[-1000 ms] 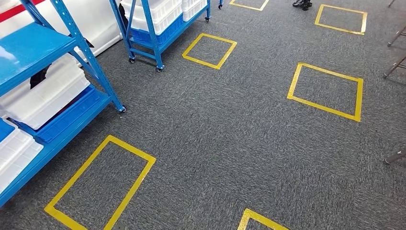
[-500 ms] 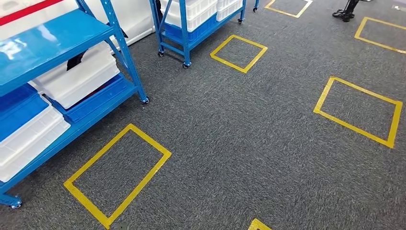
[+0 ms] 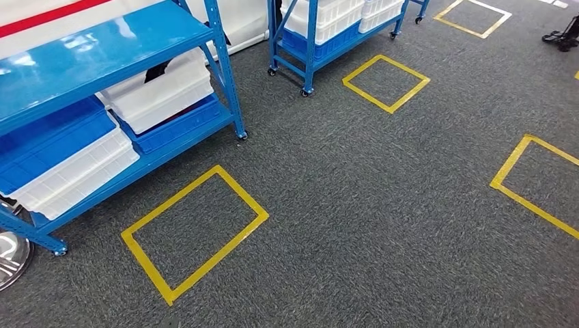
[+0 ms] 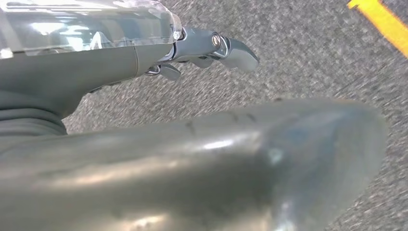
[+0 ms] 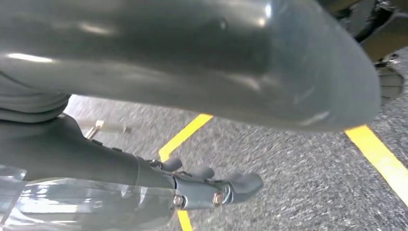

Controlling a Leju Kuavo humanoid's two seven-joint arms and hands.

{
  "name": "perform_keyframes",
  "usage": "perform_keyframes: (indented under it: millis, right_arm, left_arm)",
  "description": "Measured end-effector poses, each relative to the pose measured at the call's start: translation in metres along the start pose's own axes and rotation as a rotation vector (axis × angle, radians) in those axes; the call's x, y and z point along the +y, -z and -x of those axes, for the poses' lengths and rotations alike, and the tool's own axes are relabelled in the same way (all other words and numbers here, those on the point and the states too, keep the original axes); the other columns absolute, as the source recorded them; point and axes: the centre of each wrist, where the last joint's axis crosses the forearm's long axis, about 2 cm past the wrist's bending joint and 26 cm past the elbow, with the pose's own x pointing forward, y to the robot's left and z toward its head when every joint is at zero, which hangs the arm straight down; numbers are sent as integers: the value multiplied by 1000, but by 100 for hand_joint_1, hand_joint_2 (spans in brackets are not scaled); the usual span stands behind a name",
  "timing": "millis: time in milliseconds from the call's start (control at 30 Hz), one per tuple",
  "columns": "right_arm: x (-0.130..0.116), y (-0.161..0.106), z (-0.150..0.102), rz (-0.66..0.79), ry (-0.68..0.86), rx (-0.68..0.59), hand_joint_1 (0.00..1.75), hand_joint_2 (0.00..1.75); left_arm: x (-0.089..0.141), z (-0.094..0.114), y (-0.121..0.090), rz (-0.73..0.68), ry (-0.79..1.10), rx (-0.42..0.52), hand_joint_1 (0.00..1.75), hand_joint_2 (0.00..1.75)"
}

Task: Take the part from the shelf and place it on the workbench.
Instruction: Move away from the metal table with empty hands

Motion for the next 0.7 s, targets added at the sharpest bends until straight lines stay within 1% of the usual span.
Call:
perform_keyframes:
  millis: [267, 467, 567, 700]
  right_arm:
    - [1, -1, 3, 3, 8, 3, 0, 0]
    - [1, 0, 1, 1, 8, -3, 0, 0]
    - [0, 0, -5, 4, 10, -14, 0, 0]
    - [1, 0, -3, 2, 11, -11, 0, 0]
  left_arm:
    - [1, 0, 0, 13, 8, -4, 0, 0]
    - [1, -1, 1, 16, 18, -11, 0, 0]
    - [2, 1, 0, 18, 26, -11, 0, 0]
    - [3, -1, 1, 18, 29, -19, 0, 0]
